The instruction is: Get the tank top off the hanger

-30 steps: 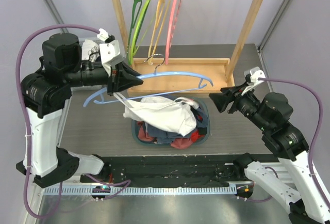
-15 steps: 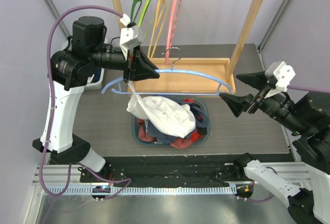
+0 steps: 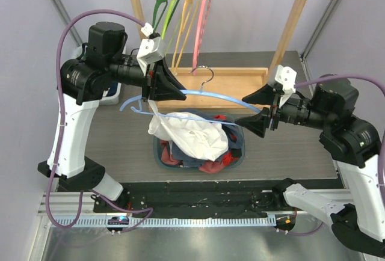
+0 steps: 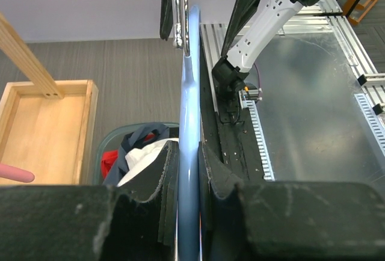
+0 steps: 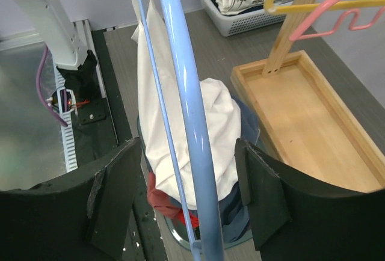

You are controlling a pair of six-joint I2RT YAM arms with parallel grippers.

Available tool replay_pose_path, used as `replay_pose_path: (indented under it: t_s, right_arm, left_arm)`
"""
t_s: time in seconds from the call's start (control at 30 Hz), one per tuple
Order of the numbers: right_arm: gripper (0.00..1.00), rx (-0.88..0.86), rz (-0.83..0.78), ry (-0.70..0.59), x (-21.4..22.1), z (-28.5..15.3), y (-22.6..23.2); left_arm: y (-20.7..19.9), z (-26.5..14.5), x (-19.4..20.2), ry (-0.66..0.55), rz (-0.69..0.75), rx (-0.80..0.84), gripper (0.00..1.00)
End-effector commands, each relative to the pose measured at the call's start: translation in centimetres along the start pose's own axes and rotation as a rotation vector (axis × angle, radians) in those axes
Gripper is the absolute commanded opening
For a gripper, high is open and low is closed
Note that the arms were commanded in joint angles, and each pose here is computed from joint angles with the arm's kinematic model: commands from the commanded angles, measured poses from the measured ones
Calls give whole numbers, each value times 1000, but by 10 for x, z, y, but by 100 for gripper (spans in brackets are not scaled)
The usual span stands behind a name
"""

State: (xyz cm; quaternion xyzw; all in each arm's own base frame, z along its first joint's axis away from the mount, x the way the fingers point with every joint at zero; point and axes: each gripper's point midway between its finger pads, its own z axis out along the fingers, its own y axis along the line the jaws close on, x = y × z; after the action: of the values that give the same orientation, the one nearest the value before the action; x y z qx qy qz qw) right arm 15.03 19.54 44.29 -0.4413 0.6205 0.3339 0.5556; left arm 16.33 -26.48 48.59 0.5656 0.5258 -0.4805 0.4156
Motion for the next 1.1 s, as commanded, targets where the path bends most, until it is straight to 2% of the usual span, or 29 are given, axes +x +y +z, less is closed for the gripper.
replay_pose_path:
  t_s: [0.0,0.07,0.17,0.2,0.23,0.37,0.4,0.47,0.5,0.53,0.57,0.67,0.8,0.9,1.07]
  right_arm:
    - [67,-103,-12,-20,-3,6,14]
    - [60,-115,-20,-23,-5,8,14]
    - [27,-138,-28,-34,-9,8,17]
    - [7,-141,-29,-36,-9,8,18]
    - [1,-139,-32,-37,-9,7,18]
    - [1,-133,-34,-38,-7,5,19]
    - [1,-126,-48,-52,-10,1,21]
    - [1,-74,-61,-55,-9,-2,14]
    - [1,-50,-77,-58,-9,-3,11]
    - [1,-8,-96,-62,-9,-9,8]
    - [1,11,-104,-59,-8,-11,6]
    - [1,69,-137,-63,-10,-21,2]
    - [1,141,-147,-52,-8,-31,-5]
    - [1,209,-162,-58,-10,-38,-14]
    - [1,233,-166,-78,-15,-40,-17]
  left_arm:
    - [-20,-8,-11,-34,45,37,8]
    - [-22,-8,-10,-33,46,39,8]
    - [-21,-8,-8,-30,40,34,8]
    - [-20,-8,-8,-28,41,30,8]
    - [-19,-8,-7,-25,43,21,8]
    - [-9,-7,-7,-17,55,-19,9]
    - [-5,-7,-8,-17,51,-38,16]
    - [12,-8,-12,-24,8,-128,33]
    - [17,-8,-13,-24,5,-155,49]
    - [20,-10,-15,-28,-9,-181,60]
    - [31,-13,-19,-34,0,-252,82]
    - [38,-23,-30,-57,17,-353,99]
    - [50,-51,-37,-63,43,-566,100]
    - [46,-68,-27,-38,41,-662,100]
    - [38,-72,11,17,-39,-692,92]
